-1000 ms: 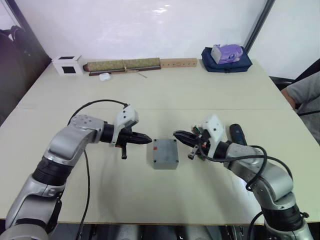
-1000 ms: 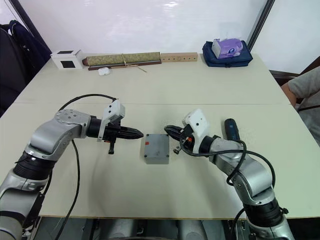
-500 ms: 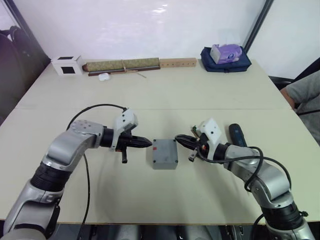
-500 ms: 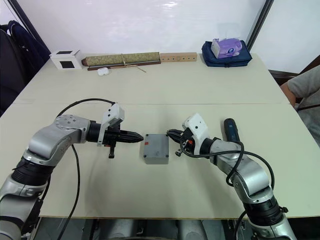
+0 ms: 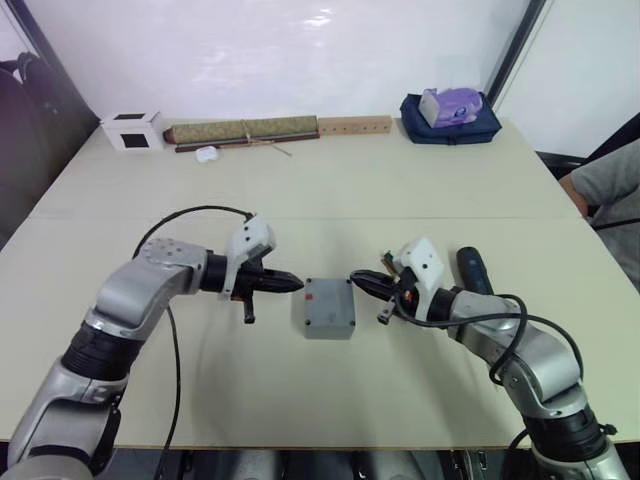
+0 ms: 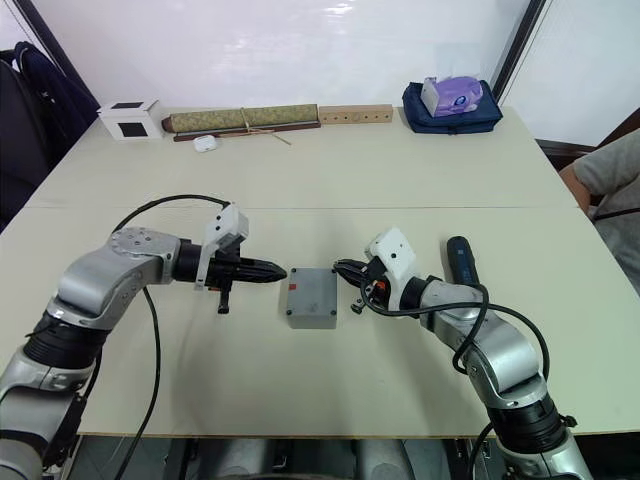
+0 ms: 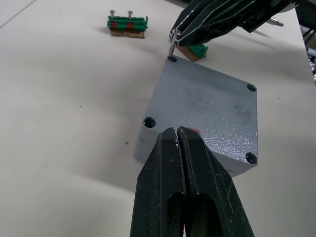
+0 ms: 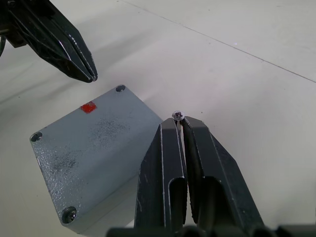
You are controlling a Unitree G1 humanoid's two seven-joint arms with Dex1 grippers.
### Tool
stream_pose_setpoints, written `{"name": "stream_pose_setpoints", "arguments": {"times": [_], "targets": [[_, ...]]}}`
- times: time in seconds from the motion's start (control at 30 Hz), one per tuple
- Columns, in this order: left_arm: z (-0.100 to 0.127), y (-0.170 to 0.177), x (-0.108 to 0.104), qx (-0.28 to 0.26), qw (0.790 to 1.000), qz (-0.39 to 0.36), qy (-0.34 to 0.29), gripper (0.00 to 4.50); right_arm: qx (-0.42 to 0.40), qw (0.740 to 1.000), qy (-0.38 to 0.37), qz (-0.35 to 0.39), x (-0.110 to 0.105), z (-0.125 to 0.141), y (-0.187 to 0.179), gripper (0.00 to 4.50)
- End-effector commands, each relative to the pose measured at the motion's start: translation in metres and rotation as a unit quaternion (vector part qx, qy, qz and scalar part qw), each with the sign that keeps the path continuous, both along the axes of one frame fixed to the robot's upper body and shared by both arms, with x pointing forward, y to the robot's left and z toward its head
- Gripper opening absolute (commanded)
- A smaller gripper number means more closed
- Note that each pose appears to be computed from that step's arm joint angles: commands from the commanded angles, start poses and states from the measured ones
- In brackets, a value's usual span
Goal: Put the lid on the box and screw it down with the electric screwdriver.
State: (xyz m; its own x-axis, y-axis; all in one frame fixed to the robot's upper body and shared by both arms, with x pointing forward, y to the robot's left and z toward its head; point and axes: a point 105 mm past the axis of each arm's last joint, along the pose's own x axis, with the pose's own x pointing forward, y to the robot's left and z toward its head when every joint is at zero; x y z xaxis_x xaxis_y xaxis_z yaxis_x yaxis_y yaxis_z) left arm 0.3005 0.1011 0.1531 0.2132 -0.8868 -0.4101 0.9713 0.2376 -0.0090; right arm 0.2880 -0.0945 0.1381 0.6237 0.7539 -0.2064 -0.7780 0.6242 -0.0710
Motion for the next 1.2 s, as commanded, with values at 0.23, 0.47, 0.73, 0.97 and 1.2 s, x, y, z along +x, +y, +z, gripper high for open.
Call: {"name": "stream_pose_setpoints", "arguments": {"times": [0.23,0.47,0.73,0.97,1.2], "targets": [[0.007,-0.003,0.0,-0.006,1.0,-0.007,-0.019,0.0,0.007,1.0,-0.019,0.019,-0.008,0.011,0.005,0.03],[0.007,-0.004,0.001,-0.006,1.0,-0.007,-0.018,0.0,0.008,1.0,-0.022,0.018,-0.008,0.013,0.006,0.03],[0.007,-0.004,0.002,-0.007,1.0,-0.007,-0.019,0.0,-0.001,1.0,-0.027,0.006,-0.002,0.01,0.005,0.03],[0.007,-0.004,0.0,-0.006,1.0,-0.009,-0.018,0.0,-0.009,1.0,-0.023,0.017,-0.006,0.005,0.008,0.03],[0.008,-0.004,-0.002,-0.007,1.0,-0.012,-0.017,0.0,-0.012,1.0,-0.018,0.023,-0.008,0.002,0.009,0.03]]}}
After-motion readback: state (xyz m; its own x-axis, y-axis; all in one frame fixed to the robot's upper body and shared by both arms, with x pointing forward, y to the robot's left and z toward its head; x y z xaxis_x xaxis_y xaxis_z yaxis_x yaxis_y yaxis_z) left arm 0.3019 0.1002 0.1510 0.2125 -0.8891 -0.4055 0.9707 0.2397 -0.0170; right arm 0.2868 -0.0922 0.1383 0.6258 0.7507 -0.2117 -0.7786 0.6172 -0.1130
